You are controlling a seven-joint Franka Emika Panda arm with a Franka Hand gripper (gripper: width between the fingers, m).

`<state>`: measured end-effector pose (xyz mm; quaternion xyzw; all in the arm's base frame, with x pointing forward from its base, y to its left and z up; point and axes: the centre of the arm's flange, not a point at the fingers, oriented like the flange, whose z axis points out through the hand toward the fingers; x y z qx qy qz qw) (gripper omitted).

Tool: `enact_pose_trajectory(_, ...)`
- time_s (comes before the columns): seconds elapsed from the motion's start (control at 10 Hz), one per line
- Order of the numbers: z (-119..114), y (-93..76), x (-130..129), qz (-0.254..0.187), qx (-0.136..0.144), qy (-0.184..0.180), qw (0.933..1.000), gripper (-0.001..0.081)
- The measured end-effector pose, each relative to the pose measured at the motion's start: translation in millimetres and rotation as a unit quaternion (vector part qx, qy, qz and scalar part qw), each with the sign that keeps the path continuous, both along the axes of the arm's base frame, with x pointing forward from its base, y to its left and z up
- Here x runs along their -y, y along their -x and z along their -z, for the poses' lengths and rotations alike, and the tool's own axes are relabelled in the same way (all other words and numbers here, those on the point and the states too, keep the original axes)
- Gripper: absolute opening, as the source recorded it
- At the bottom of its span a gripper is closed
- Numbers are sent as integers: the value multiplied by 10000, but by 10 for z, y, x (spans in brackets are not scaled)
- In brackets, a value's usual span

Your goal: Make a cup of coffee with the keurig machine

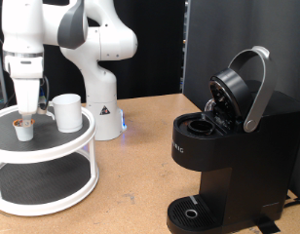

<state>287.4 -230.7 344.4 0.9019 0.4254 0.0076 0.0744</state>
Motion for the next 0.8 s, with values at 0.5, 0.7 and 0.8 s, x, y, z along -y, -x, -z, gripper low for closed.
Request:
enact_pose_trajectory(0.5, 79, 14, -48, -25, 45, 3, 10000, 803)
enact_pose_trajectory(0.7, 109, 35, -18, -56, 46, 32, 10000, 803)
enact_pose_trajectory(0.8, 128, 47, 5, -65, 63, 44, 9999, 803)
